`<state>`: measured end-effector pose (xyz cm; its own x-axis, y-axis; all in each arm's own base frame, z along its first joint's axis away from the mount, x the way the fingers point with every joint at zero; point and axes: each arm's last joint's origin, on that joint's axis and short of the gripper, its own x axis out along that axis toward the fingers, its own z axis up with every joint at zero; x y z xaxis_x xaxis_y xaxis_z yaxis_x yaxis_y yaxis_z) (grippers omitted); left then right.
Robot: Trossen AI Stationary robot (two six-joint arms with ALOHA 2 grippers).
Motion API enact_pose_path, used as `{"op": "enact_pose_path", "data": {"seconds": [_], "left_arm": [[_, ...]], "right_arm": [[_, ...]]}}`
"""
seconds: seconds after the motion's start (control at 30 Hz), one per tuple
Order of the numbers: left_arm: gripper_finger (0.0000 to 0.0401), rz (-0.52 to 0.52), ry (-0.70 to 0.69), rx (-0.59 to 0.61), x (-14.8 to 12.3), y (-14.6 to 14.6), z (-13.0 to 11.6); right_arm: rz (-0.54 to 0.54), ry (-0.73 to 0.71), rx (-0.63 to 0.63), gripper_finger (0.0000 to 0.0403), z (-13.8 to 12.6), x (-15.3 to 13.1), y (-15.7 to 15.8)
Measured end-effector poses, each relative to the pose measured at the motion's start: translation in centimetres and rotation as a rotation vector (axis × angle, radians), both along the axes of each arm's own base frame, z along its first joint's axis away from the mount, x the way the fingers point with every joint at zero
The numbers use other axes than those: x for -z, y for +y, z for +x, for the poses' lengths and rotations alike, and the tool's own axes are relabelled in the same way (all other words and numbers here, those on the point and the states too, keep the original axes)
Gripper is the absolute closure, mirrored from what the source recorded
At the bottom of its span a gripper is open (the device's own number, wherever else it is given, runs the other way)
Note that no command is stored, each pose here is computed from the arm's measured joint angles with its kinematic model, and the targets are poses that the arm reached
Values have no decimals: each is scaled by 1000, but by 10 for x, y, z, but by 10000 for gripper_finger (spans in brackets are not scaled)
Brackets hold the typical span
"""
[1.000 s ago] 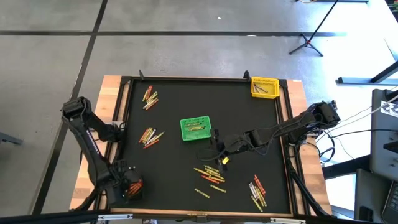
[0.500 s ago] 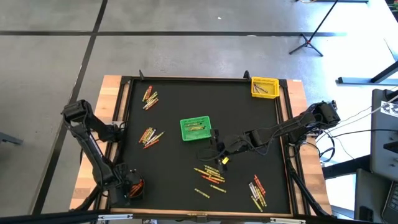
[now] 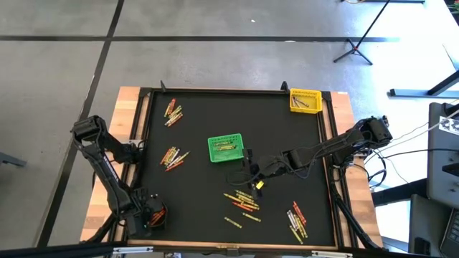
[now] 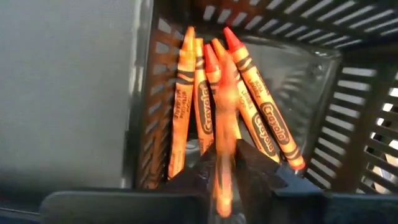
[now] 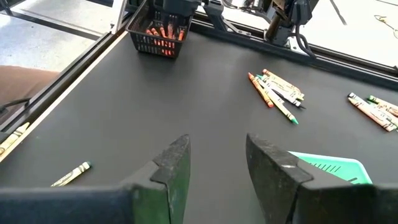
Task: Sort crayons
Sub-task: Put the orange crayon into the black bin, then put the green crayon into the green bin
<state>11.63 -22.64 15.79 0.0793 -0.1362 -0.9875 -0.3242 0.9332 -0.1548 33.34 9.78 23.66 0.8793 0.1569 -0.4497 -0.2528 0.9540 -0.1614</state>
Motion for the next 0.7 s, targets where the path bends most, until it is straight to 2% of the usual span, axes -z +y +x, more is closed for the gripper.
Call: {"op": "enact_pose_path", "data": {"seconds": [0.13,0.23,0.33,0.53,0.7], "left_arm": [[328,-20,32,-5,0,1,2],[323,-71,98,-8,-4,3,4],[322,-96,88,-1,-11,6,8],[321,-137,-75,44,-43,6,21],[321,-74,-337,121,-74,15,36]], "right_arm": [[0,0,0,251,0,0,0],[0,0,0,251,0,0,0],[0,0,0,251,0,0,0],[0,0,0,251,0,0,0],[12,2,6,251,0,0,0]]}}
